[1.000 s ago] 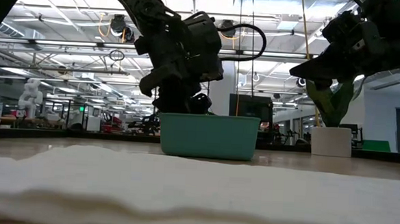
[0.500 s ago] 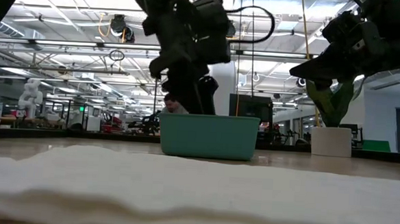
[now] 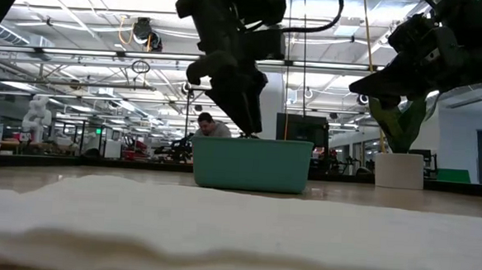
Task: Pick and placing Produce into tupperware
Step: Return to Home Position
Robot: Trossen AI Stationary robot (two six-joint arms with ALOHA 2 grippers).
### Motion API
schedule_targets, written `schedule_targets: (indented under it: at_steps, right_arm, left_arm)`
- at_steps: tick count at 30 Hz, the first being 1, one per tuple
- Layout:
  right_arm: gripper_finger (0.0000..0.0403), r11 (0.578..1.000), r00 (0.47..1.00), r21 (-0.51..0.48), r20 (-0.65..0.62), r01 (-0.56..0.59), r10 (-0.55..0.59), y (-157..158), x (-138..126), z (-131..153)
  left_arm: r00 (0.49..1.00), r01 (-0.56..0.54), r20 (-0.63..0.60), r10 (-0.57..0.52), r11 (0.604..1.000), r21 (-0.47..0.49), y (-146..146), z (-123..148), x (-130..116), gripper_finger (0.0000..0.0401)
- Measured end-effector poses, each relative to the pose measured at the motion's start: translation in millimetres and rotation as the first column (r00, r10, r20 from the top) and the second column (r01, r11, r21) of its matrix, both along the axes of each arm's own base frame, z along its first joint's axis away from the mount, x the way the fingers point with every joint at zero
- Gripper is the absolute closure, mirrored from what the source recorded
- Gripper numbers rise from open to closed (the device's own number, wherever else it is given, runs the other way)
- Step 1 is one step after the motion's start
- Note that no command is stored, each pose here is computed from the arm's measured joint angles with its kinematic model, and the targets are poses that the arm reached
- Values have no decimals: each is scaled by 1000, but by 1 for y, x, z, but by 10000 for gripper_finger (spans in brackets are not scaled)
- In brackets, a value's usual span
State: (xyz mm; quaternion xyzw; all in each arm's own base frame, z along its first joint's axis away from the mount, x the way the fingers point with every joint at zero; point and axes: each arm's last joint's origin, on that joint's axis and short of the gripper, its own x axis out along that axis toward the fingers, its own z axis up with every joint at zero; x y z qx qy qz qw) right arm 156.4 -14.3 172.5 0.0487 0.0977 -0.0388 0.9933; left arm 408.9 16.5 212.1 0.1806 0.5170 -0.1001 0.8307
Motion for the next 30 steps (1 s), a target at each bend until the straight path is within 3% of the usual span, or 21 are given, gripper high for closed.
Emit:
schedule_targets:
  at_steps: [11,20,30]
  right_arm:
    - [403,1000,1000,0,0,0,0,0,0,0]
    - [403,1000,1000,-1,9,0,0,0,0,1]
    - [403,999,997,-34,71,-8,11,0,1,7]
  left_arm:
    - [999,36,-20,-35,999,24,-1,0,-2,391]
    - [999,-30,-22,33,996,87,1,32,-23,384]
    - [982,-56,184,47,998,42,-2,117,-77,394]
